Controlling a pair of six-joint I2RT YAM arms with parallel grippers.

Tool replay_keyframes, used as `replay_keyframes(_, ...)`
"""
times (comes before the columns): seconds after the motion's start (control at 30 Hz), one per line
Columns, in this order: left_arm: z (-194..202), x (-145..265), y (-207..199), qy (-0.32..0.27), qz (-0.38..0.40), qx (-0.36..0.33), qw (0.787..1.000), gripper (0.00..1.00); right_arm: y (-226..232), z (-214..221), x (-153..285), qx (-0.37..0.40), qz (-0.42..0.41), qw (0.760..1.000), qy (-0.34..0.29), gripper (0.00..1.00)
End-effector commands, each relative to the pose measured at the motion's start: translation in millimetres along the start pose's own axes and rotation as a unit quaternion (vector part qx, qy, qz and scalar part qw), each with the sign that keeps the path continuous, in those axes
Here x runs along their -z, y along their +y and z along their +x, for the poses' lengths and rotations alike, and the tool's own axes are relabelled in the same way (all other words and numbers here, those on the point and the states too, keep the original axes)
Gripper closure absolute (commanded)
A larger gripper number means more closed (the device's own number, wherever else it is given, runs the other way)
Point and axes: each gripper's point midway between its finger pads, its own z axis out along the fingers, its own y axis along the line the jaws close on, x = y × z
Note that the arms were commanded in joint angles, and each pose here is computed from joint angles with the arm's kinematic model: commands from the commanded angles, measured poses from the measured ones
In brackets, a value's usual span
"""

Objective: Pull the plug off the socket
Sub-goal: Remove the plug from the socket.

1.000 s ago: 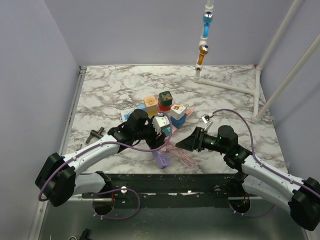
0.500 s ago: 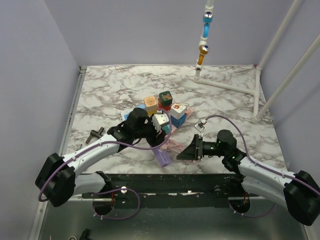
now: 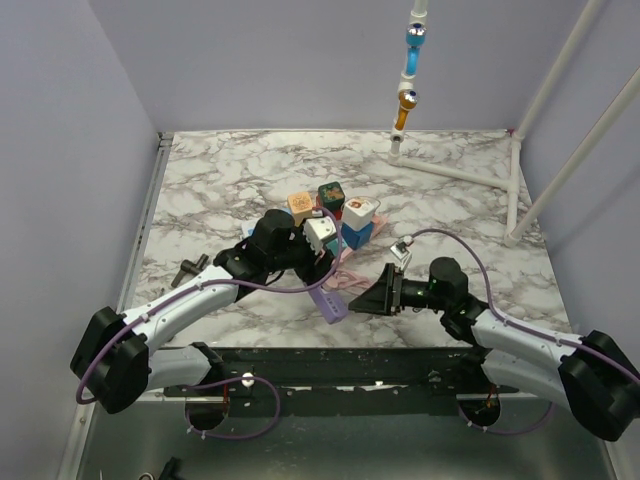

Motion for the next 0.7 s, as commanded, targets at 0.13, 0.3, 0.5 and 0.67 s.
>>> replay_keyframes(0.13,-101.3,17.0,22.6,-0.139,-0.050,-0.026,0.989,1.00,-27.2,-15.0,-15.0,-0.001,0.009,0.999,-0.047,0.13)
replay_keyframes(0.3,-103.7,16.4,22.2,-0.143,-0.049,-0.016,0.988,1.00,-25.7,-24.5,-28.2,-0.015,-0.038,0.997,-0.060,0.13)
replay_keyframes(0.5,-95.5,14.1,21.6,-0.136,-0.048,-0.007,0.990,1.00,-1.6,-37.5,-37.3,-0.017,-0.127,0.989,-0.068,0.13)
replay_keyframes(0.67,-87.5,13.3,23.0,-0.132,-0.053,-0.007,0.990,1.00,-3.4,-36.8,-48.9,-0.041,-0.151,0.987,-0.043,0.14)
